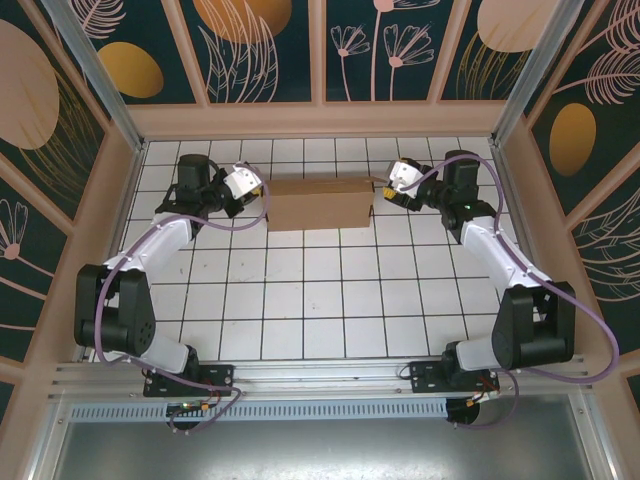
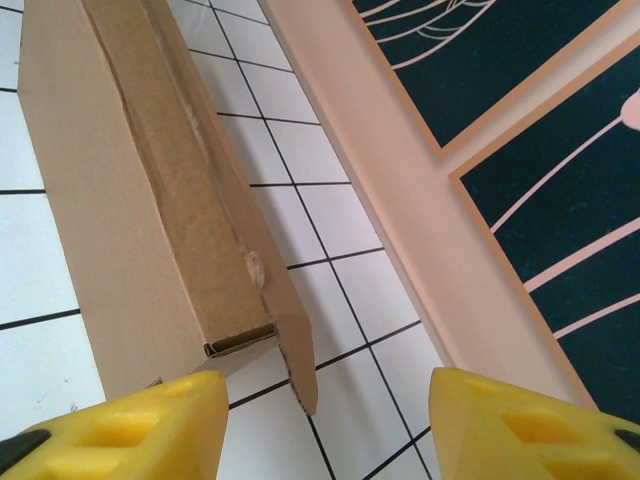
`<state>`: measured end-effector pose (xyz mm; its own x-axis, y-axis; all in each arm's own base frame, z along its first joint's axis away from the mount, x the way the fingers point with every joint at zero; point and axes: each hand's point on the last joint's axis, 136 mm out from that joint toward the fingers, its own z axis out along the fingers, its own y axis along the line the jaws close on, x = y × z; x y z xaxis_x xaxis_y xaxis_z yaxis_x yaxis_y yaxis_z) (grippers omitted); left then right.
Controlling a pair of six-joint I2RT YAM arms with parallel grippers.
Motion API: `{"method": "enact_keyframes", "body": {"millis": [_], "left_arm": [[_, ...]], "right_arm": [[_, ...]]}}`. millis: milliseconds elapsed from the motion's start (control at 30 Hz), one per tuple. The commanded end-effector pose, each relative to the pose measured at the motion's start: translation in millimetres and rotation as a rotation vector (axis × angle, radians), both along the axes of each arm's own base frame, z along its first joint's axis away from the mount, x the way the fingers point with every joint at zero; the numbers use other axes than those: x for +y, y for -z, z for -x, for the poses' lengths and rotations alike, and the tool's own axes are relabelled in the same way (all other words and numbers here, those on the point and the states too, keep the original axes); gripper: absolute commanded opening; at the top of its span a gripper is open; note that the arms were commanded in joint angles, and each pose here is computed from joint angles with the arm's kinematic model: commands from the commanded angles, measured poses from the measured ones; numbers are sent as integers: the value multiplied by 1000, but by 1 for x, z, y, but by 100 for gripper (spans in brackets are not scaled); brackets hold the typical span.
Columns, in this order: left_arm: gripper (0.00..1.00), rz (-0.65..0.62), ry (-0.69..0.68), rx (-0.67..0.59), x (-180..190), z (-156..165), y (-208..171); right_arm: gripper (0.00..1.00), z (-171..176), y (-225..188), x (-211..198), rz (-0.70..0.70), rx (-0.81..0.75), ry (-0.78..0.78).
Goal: Fold the paper box
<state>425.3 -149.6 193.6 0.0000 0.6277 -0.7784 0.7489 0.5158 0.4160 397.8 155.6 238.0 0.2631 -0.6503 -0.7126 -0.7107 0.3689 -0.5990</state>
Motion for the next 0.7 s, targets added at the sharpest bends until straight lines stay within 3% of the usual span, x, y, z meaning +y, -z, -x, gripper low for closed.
{"method": "enact_keyframes", "body": {"millis": [0, 233, 667], "left_arm": [[18, 24, 31, -15, -8, -4, -10], [3, 23, 51, -12, -11, 1, -7], [0, 8, 48, -37, -9, 4, -9]], "right_arm": [[55, -7, -9, 3, 9, -15, 3], [56, -11, -12, 2, 4, -21, 13], [57, -11, 12, 15, 51, 45, -60]]}}
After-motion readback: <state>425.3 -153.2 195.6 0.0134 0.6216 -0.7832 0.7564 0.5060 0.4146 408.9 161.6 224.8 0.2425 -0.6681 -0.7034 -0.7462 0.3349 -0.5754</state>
